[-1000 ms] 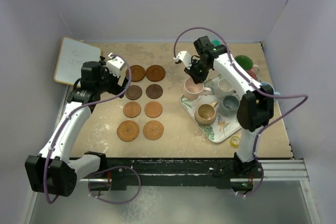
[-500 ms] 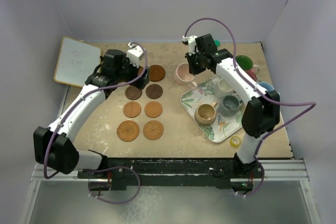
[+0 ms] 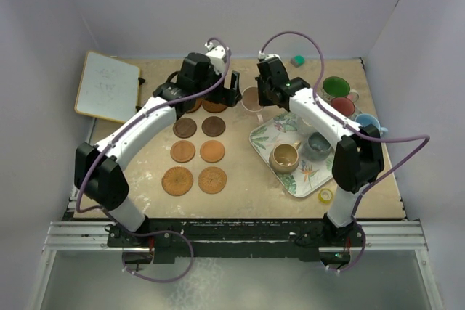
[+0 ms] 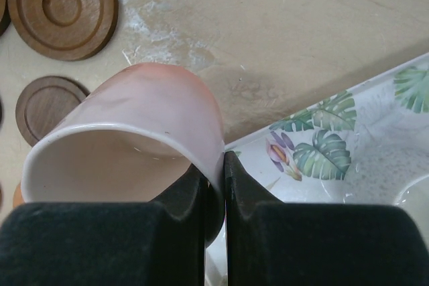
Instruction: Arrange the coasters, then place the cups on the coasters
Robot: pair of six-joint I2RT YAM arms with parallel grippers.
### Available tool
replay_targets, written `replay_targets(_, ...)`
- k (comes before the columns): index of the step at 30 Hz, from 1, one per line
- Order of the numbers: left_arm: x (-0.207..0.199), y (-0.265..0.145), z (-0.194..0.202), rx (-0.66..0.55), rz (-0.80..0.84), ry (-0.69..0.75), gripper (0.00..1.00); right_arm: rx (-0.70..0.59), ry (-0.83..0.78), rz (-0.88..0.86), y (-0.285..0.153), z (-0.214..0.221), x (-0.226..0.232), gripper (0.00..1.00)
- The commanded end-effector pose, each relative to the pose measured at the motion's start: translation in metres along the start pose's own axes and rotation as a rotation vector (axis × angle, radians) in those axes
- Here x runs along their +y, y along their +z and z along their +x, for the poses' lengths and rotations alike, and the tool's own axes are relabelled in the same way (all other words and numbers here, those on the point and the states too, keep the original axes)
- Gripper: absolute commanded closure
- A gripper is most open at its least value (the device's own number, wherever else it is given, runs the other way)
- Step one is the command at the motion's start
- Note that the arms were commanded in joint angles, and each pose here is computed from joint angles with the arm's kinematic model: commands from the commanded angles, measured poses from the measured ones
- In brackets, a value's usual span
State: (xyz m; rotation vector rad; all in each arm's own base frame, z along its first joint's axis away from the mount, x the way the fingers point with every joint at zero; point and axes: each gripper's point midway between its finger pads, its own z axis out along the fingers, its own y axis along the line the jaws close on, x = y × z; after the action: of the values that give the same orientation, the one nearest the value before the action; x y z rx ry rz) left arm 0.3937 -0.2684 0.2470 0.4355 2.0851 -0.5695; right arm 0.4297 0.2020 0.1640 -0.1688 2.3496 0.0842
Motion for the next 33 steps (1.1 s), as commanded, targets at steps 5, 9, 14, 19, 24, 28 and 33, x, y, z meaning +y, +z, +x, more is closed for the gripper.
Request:
replay_targets(5, -0.019, 0.026, -0.034, -0.071, -0.048, -0.15, 0.18, -0.201, 0.217, 0.058, -0.041, -0.054, -0.003, 1.0)
replay_targets(9, -0.014, 0.042, -0.028, -0.051, -0.077, -0.175, 0.26, -0.198, 0.263, 0.08, -0.046, -0.054, -0.007, 1.0)
replay_targets(14, -0.014, 0.065, -0.015, -0.01, -0.082, -0.189, 0.31, -0.193, 0.28, 0.094, -0.046, -0.052, -0.009, 1.0)
replay_targets(19, -0.015, 0.085, -0.003, 0.022, -0.08, -0.201, 0.35, -0.177, 0.283, 0.092, -0.044, -0.05, -0.006, 1.0)
replay_targets(24, -0.014, 0.103, 0.011, 0.066, -0.082, -0.223, 0.43, -0.173, 0.292, 0.087, -0.045, -0.049, -0.005, 1.0)
replay_targets(28, -0.018, 0.114, 0.019, 0.095, -0.073, -0.236, 0.54, -0.181, 0.291, 0.085, -0.045, -0.05, -0.004, 1.0)
replay_targets(33, -0.021, 0.121, 0.023, 0.11, -0.053, -0.245, 0.69, -0.177, 0.279, 0.081, -0.046, -0.05, 0.001, 1.0)
